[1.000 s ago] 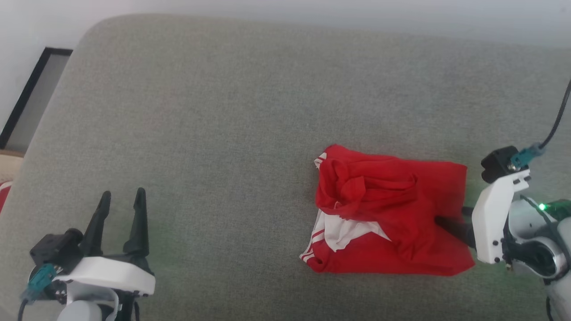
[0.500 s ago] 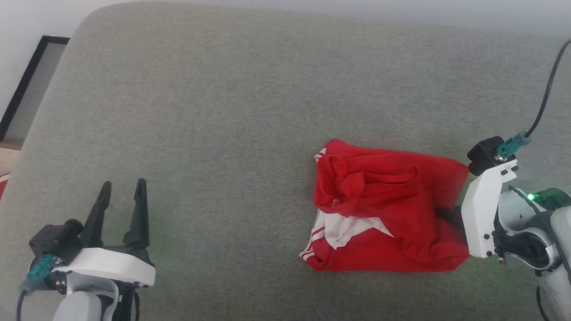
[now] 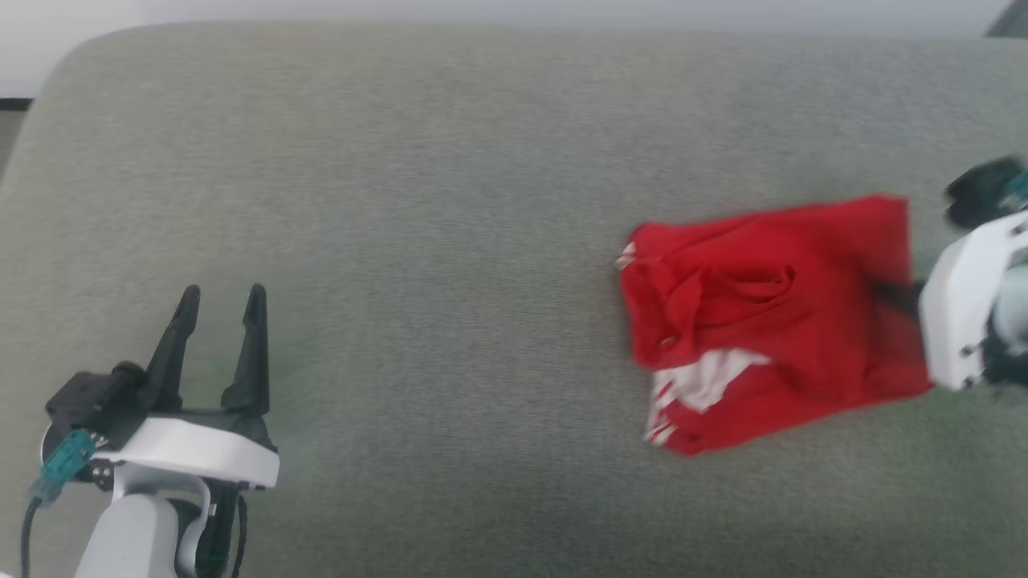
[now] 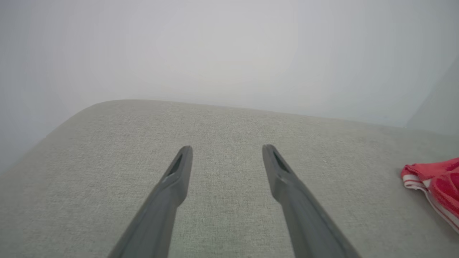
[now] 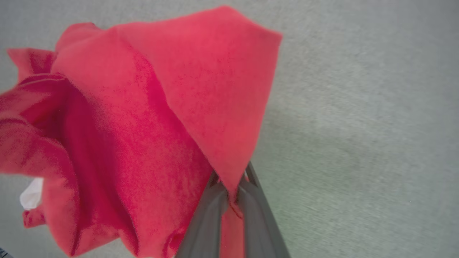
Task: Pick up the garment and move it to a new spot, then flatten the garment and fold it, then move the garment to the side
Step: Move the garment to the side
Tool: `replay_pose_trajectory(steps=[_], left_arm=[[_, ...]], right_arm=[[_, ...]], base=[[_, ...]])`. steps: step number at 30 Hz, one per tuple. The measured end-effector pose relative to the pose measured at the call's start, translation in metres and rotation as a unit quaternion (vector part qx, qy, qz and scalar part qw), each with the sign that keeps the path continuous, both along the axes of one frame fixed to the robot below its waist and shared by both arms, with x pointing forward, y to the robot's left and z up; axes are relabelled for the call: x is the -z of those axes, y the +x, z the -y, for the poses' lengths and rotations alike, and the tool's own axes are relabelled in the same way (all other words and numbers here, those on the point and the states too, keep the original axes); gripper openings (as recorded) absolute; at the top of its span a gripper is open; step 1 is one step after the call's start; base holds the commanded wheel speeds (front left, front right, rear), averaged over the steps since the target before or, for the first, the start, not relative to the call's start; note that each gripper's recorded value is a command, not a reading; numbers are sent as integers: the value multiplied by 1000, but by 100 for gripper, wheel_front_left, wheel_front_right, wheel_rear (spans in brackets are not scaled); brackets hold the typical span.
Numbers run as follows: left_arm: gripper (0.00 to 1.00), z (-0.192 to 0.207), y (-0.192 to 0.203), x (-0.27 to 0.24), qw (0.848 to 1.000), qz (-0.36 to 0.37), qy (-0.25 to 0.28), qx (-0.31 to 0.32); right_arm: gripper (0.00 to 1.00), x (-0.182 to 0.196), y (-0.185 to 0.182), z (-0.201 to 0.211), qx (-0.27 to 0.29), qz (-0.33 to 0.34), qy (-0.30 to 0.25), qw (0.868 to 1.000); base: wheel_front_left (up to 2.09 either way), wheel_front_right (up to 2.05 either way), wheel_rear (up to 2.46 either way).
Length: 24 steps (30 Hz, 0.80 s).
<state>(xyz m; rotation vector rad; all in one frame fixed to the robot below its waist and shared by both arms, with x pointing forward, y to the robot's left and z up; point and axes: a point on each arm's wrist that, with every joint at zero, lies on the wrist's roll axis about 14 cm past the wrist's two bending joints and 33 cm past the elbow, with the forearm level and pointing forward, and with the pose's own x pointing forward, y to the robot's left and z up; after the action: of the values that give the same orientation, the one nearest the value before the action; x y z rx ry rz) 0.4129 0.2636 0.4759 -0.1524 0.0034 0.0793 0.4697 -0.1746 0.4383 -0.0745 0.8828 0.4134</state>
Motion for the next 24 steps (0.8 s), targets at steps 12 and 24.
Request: replay_pose_trajectory(steps=[12, 24], left_arm=[[100, 65, 50, 1, 995, 15, -6, 98], [100, 135, 100, 8, 979, 30, -5, 201]], right_arm=[[0, -37, 27, 89, 90, 76, -62, 991], [0, -60, 48, 189, 183, 149, -149, 960]], base=[[0, 0, 0], [0, 0, 0]])
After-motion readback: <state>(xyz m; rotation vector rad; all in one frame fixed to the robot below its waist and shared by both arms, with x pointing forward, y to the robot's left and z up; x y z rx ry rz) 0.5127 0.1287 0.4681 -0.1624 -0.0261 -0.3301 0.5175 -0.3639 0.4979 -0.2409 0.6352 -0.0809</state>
